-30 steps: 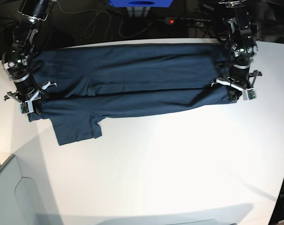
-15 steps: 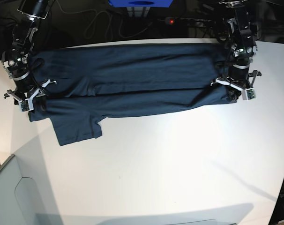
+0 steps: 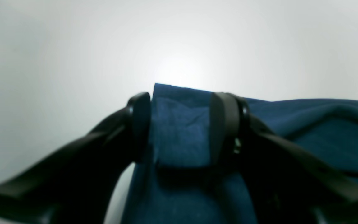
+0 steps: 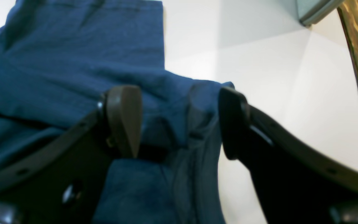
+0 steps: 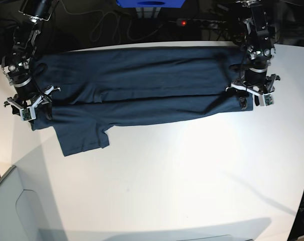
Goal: Fold the T-shirt properly
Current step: 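Hold the folded hem in place with both grippers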
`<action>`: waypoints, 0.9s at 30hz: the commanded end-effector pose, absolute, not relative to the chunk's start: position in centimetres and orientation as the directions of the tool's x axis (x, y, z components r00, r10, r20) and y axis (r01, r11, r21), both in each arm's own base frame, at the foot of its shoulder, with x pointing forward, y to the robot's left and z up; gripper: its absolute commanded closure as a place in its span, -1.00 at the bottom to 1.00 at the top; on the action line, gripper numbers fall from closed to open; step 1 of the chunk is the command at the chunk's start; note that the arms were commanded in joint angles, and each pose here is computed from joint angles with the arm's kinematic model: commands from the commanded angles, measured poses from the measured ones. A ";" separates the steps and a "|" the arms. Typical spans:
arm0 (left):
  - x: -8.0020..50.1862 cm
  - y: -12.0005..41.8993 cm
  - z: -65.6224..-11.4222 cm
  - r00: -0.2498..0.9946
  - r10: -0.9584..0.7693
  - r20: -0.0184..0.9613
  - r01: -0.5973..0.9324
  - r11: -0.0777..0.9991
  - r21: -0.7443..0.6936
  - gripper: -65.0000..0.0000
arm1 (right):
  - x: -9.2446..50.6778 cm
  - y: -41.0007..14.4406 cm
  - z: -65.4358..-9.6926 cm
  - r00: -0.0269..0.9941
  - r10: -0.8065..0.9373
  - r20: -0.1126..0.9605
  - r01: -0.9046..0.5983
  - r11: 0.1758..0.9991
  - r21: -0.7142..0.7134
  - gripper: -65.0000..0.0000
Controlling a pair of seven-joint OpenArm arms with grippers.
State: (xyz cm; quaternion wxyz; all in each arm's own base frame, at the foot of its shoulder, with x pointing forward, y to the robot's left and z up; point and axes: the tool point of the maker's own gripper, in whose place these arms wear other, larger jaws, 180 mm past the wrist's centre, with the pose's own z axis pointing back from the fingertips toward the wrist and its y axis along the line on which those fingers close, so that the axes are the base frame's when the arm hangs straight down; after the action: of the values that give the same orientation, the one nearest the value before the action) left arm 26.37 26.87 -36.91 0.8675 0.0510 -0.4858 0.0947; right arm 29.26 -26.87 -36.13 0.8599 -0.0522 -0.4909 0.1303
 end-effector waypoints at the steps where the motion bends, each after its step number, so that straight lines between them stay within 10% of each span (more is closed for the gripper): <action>1: 27.4 27.5 -35.6 0.469 0.099 0.878 -0.217 0.976 0.005 0.09 | 30.4 -26.8 -33.7 0.410 0.294 0.863 -0.175 0.954 -0.242 -0.14; 27: 28.1 28.0 -38.5 0.515 0.146 0.845 -0.244 0.970 -0.018 0.09 | 30.9 -27.0 -32.6 0.444 0.328 0.834 -0.171 0.944 -0.281 -0.14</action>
State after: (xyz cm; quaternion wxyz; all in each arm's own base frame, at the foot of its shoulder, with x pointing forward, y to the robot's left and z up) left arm 27.35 27.81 -39.76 0.8798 0.0493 -0.4578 0.1182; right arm 30.14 -26.86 -34.18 0.8607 -0.0742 -0.4835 0.1414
